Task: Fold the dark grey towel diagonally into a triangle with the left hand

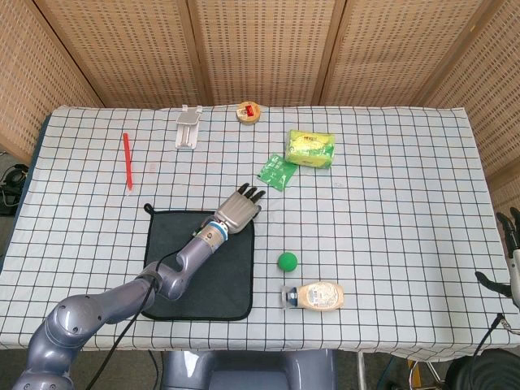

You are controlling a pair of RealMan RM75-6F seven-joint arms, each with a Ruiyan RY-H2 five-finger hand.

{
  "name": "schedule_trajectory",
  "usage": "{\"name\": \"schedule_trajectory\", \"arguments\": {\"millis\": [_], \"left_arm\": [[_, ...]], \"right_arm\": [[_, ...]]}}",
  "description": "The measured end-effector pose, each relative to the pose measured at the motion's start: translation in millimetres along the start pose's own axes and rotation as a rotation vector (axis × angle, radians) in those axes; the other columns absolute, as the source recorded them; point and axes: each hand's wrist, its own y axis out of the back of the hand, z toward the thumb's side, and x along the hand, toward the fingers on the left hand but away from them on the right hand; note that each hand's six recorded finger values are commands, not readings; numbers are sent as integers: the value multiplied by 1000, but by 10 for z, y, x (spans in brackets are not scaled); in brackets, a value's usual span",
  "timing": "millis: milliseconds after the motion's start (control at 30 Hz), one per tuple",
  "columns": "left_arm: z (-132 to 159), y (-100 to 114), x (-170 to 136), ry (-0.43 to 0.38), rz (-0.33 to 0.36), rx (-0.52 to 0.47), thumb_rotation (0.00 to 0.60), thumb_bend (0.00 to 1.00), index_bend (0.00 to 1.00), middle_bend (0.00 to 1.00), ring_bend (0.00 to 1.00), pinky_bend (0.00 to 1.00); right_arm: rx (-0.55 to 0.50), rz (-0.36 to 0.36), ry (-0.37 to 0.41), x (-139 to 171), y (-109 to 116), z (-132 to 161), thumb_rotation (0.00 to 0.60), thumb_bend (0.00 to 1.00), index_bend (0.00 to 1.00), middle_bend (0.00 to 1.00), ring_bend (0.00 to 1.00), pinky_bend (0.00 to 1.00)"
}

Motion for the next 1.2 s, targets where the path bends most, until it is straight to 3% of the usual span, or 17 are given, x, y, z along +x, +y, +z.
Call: {"name": "schedule_trajectory", "arguments": {"millis": [467, 833, 1200], "left_arm": [[-56, 63, -64, 9, 33, 6, 600, 431, 540, 0, 0, 0], [-100, 158, -175, 9, 60, -11, 600, 458, 607, 0, 0, 0], [-107, 262, -536, 3, 83, -61, 600, 464, 629, 0, 0, 0]], "right_arm": [[-15, 3, 13, 18, 9, 27, 600, 0, 102, 0, 0, 0], [-24, 4, 19, 22, 18, 40, 600, 0, 103, 0, 0, 0], [-34, 2, 38, 48, 38, 92, 600, 0, 103, 0, 0, 0]]}}
